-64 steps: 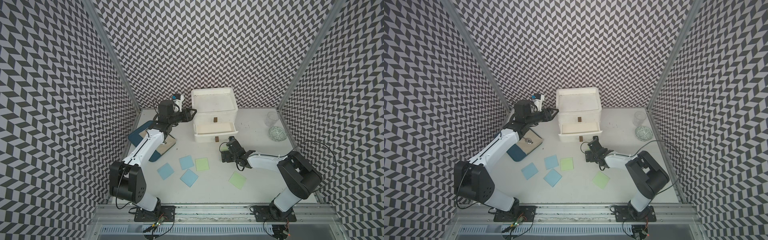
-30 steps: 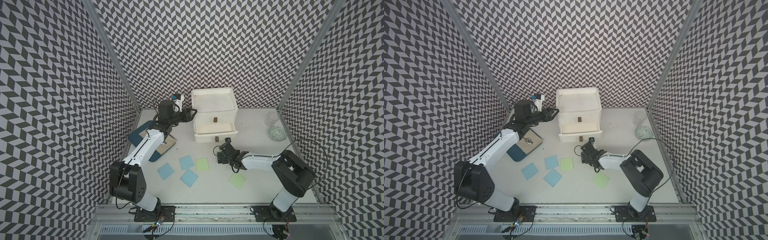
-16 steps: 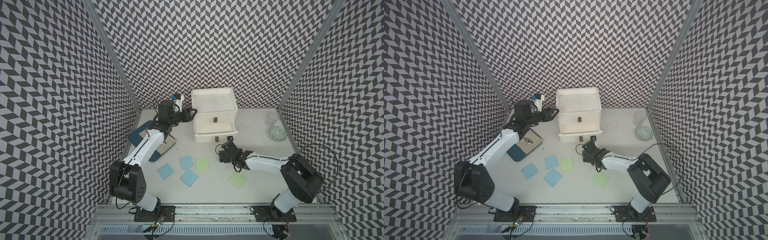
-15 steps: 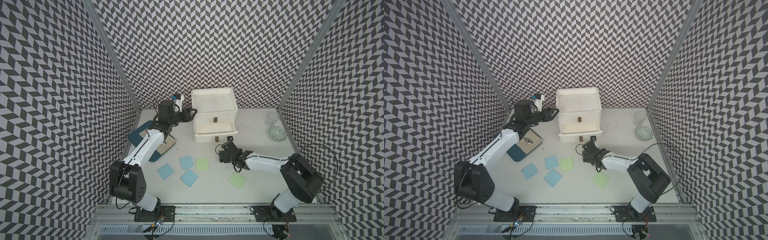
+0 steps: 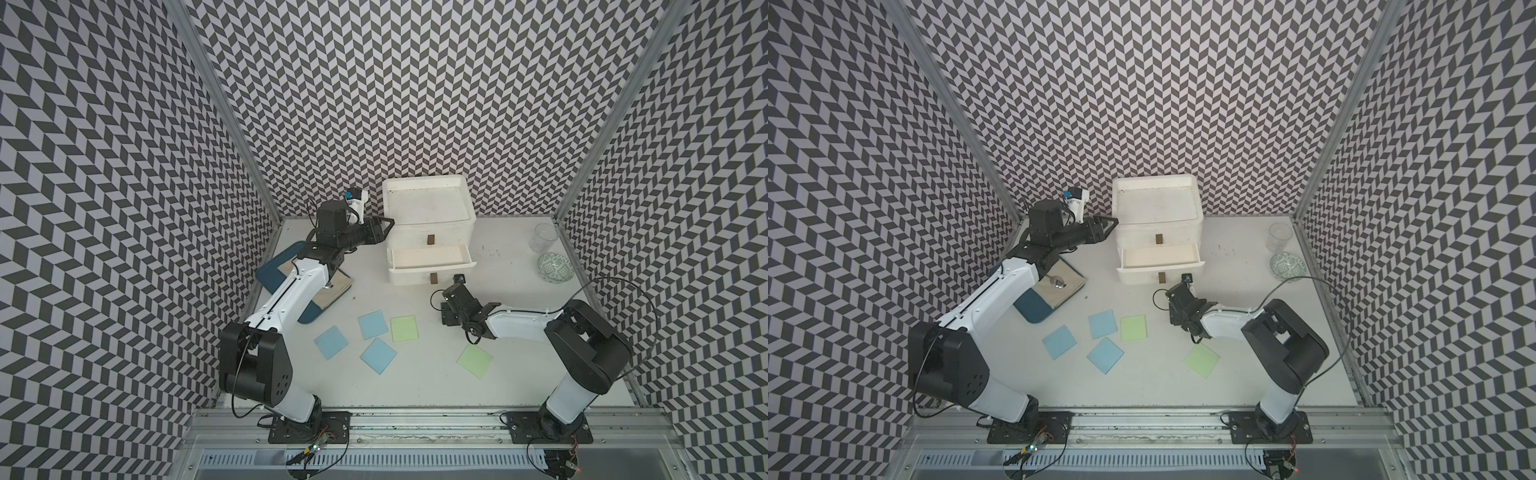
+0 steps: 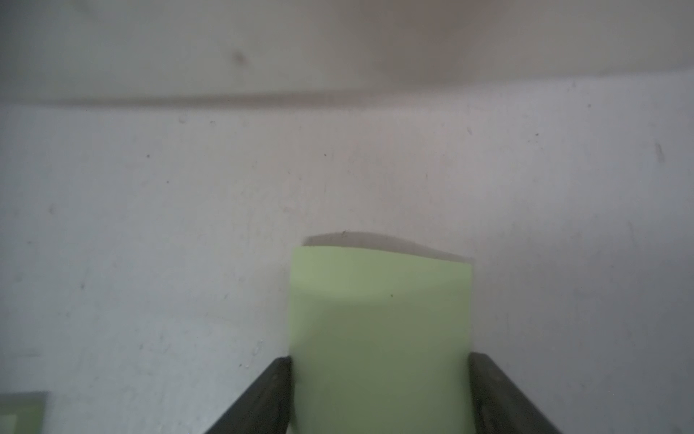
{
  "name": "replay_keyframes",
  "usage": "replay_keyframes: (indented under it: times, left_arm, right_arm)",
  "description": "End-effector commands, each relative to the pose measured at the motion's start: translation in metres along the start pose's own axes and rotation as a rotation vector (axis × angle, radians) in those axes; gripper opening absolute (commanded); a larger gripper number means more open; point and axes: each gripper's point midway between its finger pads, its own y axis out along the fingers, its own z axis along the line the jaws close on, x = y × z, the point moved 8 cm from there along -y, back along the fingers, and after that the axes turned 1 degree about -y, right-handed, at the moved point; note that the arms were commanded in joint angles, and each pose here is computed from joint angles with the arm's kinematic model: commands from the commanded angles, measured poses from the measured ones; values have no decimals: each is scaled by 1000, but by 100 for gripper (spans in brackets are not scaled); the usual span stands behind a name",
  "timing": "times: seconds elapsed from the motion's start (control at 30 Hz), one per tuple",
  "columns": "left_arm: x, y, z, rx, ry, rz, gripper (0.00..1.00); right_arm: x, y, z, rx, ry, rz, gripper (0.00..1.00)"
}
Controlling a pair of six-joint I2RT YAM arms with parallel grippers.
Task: Please put the sticky notes in the drawer by color
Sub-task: Pick up the sticky notes from the center of the board.
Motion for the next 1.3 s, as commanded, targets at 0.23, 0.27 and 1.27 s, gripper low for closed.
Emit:
replay_keyframes:
  times: [0.23, 0.27, 1.27]
  left_arm:
    - [4, -4, -4, -29, 14, -19, 55]
    - [4, -5, -7, -40, 17, -21, 55]
    - [-64, 33, -136, -780, 97, 269, 53]
  right_arm:
    - [6, -59, -12, 116, -17, -67, 65]
    - [11, -71, -13, 153, -12, -100, 65]
    - [119, -222, -18, 488, 54, -717, 72]
